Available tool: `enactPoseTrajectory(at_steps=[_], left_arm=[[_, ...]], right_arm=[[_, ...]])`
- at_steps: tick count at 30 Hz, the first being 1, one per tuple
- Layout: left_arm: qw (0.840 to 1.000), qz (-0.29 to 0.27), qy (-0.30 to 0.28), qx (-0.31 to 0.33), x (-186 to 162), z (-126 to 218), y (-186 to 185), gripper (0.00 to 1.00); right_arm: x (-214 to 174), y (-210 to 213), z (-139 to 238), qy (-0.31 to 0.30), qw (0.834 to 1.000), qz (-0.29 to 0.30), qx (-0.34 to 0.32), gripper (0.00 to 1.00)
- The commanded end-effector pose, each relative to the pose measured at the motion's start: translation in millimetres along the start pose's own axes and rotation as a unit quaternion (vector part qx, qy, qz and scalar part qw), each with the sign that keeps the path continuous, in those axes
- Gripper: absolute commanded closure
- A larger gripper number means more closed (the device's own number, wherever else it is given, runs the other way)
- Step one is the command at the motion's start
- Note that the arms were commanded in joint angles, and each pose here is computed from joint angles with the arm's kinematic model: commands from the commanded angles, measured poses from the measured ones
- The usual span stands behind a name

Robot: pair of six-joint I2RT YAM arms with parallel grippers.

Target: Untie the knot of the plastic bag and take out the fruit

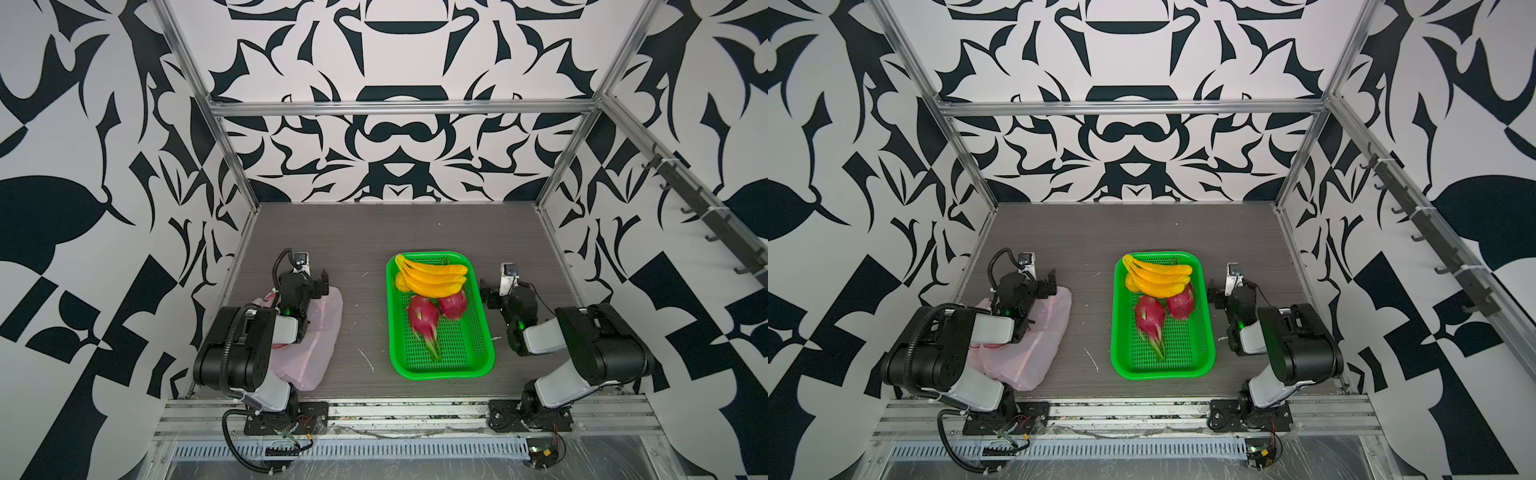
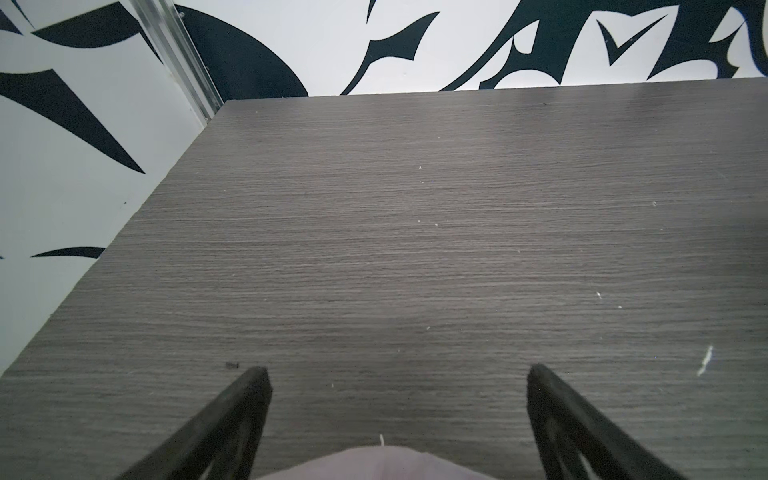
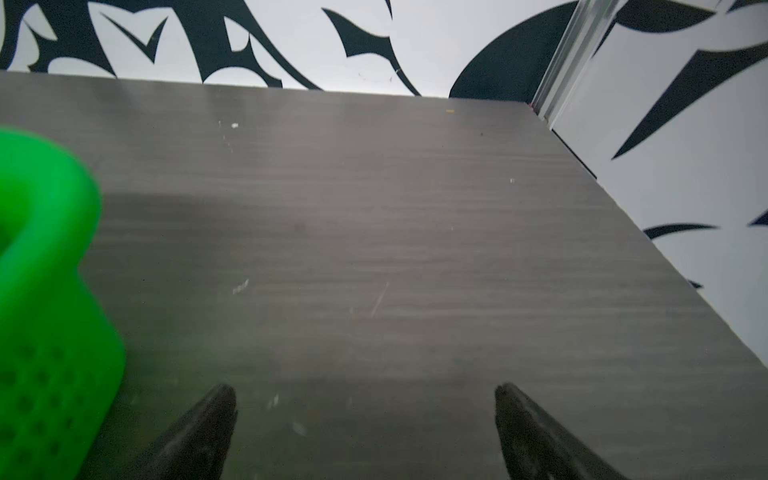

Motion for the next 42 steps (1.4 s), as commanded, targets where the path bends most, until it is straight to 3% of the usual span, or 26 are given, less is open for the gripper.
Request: enactPoseTrajectory(at_steps=[1,6,8,20,25,27,31,42], left_arm=[[1.0,-0.001,-0.013,-0.002,5,0,0,0.01],[1.0,-0.001,-0.012,-0.002,4,0,0,0.01],[1.0,-0.001,-0.012,-0.002,5,0,0,0.01],[1.0,-0.001,-0.012,-0.002,5,-1,0,0.01],[1.0,-0.001,-0.012,-0.002,5,0,1,0.01],[1.0,-0.001,-0.012,-0.002,5,0,0,0.01],[1.0,-0.001,-0.013,-0.002,5,0,0,0.01],[1.0,0.009,-0.005,-0.01,4,-3,3,0.01]], right_arm=[[28,2,8,-0.078,0.997,0.002,0.007,0.0],[33,3,-31,0.028,1.0,0.007,0.0,0.0],[34,-4,-28,0.004,1.0,-0.003,-0.024,0.0],[33,-1,-29,0.015,1.0,0.002,-0.012,0.0],[28,2,12,-0.092,0.996,-0.002,0.012,0.0],[29,3,6,-0.082,0.997,0.0,0.01,0.0],[33,0,-31,0.026,1.0,0.007,-0.012,0.0],[33,-5,-30,0.018,0.999,0.0,-0.032,0.0]])
Point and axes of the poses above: each gripper's point midway between its finger pads, its own z axis back along the fingers, its own y axis along the line the jaws close on, x = y × z, the point moved 4 cm from there along z, back along the fingers, and after that the axes turned 2 degrees about z, right-handed, at the moved point
